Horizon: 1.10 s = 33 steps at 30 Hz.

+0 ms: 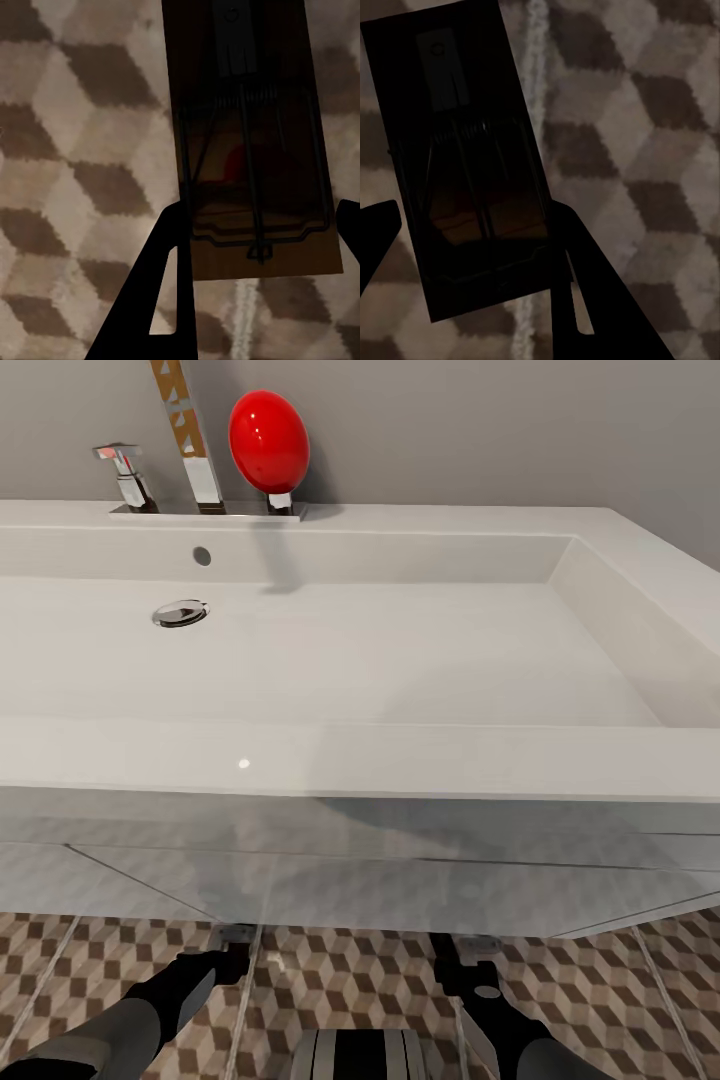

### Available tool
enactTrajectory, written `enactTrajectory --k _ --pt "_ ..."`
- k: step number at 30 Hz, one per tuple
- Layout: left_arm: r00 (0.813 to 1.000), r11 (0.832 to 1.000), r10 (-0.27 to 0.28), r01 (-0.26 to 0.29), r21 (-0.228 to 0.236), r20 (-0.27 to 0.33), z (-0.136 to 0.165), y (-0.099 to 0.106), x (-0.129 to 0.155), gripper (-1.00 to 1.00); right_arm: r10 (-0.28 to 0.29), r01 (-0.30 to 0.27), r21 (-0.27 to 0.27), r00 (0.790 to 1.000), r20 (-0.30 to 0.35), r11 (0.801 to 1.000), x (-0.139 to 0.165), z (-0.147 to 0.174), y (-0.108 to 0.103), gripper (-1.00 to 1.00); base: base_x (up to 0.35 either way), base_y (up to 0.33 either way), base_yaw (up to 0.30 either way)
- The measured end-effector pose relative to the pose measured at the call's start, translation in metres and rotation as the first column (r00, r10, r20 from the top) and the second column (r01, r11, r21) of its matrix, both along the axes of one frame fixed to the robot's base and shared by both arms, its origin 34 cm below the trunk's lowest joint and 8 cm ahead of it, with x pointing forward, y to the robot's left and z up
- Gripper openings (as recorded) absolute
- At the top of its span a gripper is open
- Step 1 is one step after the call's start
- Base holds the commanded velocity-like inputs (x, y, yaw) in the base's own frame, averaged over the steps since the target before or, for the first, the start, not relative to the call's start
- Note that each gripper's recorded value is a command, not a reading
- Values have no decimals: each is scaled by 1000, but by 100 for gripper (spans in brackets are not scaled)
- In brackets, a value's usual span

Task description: Take the four mousetraps from the cabinet in the bathroom and place them on the bathroom floor. Make sure all four end up on the same floor surface, and ensure that at least two of them are either under or directly next to the same bathroom sink.

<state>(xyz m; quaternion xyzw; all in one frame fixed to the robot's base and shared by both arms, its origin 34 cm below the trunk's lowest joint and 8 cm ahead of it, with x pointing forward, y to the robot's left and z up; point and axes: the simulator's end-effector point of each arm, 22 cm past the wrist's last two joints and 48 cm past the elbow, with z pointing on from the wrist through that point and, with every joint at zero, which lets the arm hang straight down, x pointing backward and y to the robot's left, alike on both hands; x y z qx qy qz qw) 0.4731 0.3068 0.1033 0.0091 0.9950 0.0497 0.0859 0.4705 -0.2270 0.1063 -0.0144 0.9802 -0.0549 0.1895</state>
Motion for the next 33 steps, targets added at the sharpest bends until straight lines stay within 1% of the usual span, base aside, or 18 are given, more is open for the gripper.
enactTrajectory --k 33 --pt "1000 1000 -2 2 0 12 1 0 4 -100 -1 1 -1 1000 -1 1000 0 0 -1 -100 0 0 0"
